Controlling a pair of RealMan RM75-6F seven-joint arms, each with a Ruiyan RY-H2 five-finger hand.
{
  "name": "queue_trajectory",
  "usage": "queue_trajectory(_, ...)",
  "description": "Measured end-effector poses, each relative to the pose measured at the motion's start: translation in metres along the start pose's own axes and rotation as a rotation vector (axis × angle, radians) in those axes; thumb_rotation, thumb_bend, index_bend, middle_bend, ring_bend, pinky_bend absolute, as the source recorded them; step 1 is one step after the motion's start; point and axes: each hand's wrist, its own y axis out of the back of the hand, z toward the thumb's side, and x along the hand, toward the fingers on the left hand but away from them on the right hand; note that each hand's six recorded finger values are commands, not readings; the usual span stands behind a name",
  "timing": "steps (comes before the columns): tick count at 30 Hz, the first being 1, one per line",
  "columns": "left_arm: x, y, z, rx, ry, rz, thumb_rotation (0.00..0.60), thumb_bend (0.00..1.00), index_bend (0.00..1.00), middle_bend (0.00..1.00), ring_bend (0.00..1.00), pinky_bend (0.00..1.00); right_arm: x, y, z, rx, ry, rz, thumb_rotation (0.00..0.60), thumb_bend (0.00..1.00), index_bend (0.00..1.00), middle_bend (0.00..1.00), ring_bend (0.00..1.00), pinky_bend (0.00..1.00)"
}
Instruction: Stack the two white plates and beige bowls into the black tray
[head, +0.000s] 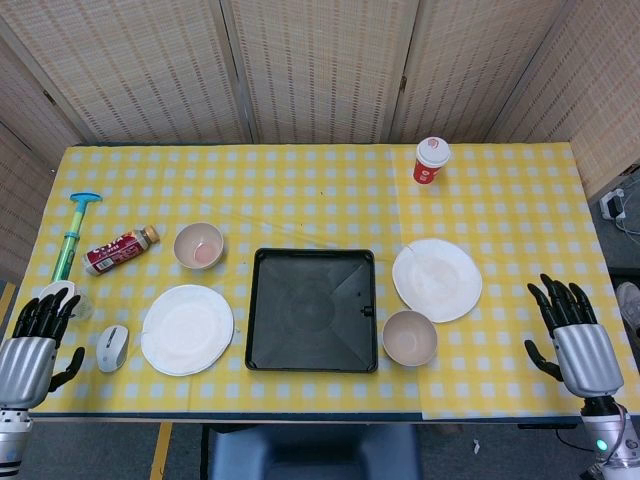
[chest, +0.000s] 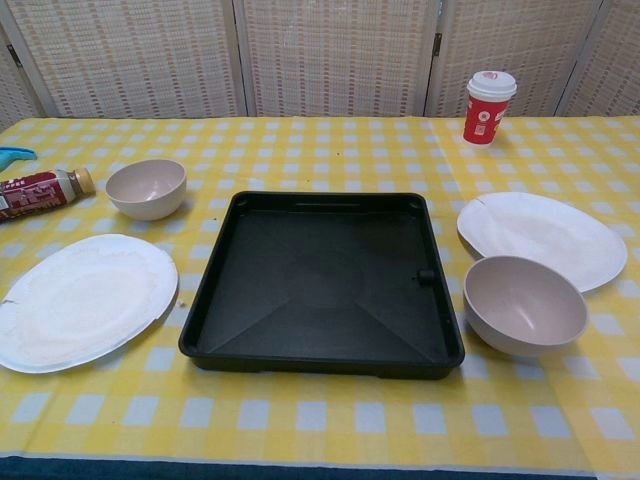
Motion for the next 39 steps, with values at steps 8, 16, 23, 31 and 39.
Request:
queue_trajectory(8,0.007,-0.006,0.006,-0.006,-0.027,-0.022,0.600,0.46,0.05,0.04,0.01,0.08,0.006,0.006,-0.005,0.011,-0.016,-0.035,0.600,0.37,0.04,0.00,0.00,0.00)
queue_trajectory(16,0.011,-0.011,0.010,-0.015,-0.047,-0.047,0.600,0.46,0.05,0.04,0.01,0.08,0.014,0.001,0.004,0.084,0.036,-0.054,0.600,0.37,0.29,0.00,0.00,0.00)
queue_trajectory(23,0.012,-0.010,0.007,-0.017,-0.031,-0.048,0.600,0.46,0.05,0.04,0.01,0.08,0.002,-0.022,-0.009,0.208,0.087,-0.016,0.600,0.37,0.39,0.00,0.00,0.00)
queue_trajectory(31,0.015,-0.015,0.006,-0.018,-0.022,-0.066,0.600,0.45,0.04,0.04,0.01,0.08,-0.031,-0.052,-0.023,0.245,0.058,0.033,0.600,0.37,0.40,0.00,0.00,0.00)
queue_trajectory(39,0.022,-0.024,0.001,-0.010,0.000,-0.101,0.600,0.43,0.02,0.04,0.01,0.08,-0.058,-0.075,-0.025,0.260,0.051,0.062,0.600,0.37,0.43,0.00,0.01,0.00)
